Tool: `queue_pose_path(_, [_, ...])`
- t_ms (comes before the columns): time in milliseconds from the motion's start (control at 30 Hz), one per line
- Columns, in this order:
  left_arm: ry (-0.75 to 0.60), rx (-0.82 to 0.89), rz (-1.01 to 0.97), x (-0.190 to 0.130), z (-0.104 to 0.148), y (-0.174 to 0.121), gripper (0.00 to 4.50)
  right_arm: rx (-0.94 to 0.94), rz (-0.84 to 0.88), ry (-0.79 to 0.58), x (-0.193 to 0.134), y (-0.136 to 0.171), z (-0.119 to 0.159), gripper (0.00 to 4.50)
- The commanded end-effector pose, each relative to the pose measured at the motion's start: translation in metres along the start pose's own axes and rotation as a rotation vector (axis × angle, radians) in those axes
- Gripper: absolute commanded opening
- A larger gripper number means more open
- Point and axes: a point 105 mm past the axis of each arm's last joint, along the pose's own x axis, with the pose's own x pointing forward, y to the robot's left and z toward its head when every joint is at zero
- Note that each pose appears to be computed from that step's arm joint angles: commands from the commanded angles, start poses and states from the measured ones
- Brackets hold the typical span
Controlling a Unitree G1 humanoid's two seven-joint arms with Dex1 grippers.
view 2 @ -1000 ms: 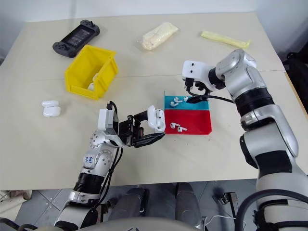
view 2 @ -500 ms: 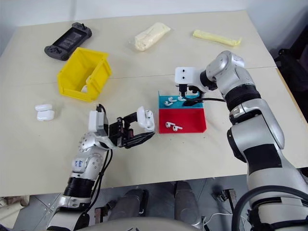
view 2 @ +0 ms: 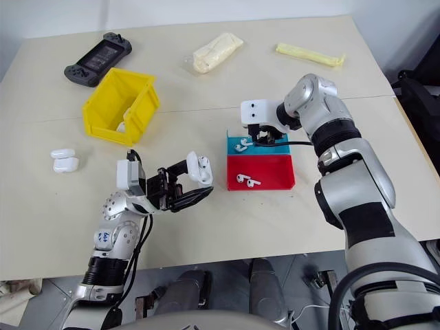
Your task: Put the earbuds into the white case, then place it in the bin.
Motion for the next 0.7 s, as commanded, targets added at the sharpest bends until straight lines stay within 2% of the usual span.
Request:
queue_pose_path(33, [-0.03,0.033,-0.008,0.003,0.011,-0.002,2.77,0.006,0.042,0.038,0.005,0.007,-0.008,1.92])
queue_pose_path(633, [-0.044,0.036,-0.019,0.008,0.012,-0.002,2.77,0.037,0.077,0.084,0.003,0.012,-0.02,1.92])
queue_pose_path(700, [-0.044,0.037,-0.019,0.009,0.012,-0.002,2.77,0.038,0.078,0.088,0.003,0.013,-0.021,1.38])
